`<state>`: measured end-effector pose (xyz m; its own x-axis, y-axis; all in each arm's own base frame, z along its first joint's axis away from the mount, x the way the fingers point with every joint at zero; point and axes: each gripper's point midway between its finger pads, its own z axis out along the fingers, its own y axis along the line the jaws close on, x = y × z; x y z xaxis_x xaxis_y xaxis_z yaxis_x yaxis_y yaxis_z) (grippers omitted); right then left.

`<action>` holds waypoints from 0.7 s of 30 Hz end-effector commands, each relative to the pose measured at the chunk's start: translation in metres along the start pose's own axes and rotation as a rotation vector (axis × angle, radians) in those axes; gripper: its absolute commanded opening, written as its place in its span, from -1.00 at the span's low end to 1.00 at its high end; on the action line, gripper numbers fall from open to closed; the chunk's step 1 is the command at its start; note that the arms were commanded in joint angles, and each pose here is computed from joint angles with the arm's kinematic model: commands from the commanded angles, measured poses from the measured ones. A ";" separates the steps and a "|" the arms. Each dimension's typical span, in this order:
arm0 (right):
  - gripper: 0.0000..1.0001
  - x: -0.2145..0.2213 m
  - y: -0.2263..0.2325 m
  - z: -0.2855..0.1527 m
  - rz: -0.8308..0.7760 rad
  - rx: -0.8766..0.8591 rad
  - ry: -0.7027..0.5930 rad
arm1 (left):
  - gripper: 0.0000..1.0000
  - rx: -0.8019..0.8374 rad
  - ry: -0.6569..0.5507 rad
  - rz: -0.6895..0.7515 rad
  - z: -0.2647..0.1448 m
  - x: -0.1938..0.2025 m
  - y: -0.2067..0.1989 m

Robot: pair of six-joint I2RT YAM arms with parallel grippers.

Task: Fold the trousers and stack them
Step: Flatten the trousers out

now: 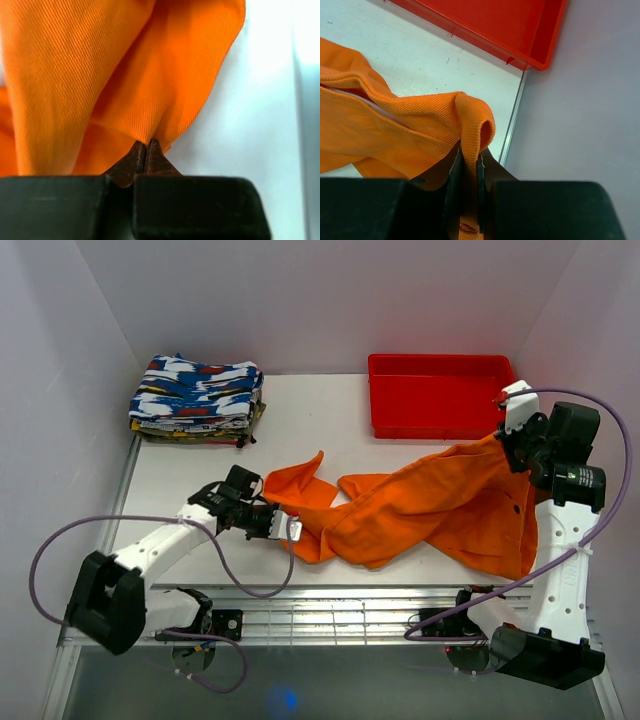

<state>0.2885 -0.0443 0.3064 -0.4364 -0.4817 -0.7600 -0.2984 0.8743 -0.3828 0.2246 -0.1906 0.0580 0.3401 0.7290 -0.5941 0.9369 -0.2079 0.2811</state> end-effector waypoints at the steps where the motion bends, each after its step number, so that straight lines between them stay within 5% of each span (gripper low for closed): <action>1: -0.85 -0.005 -0.009 -0.005 -0.052 0.048 -0.038 | -1.00 0.001 -0.038 0.014 -0.048 -0.032 -0.023; 11: -0.84 0.018 -0.002 0.003 -0.149 0.042 -0.017 | -1.00 -0.240 -0.001 -0.170 -0.139 -0.067 -0.018; 21: -0.85 0.003 -0.040 0.017 -0.115 0.092 -0.054 | -1.00 -0.633 -0.091 -0.444 -0.229 -0.118 0.060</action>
<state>0.2908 -0.0677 0.2701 -0.4566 -0.5486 -0.7004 -0.3295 0.8355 -0.4397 0.2061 -0.1448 0.2822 0.0597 0.6746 -0.7357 0.8499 0.3522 0.3920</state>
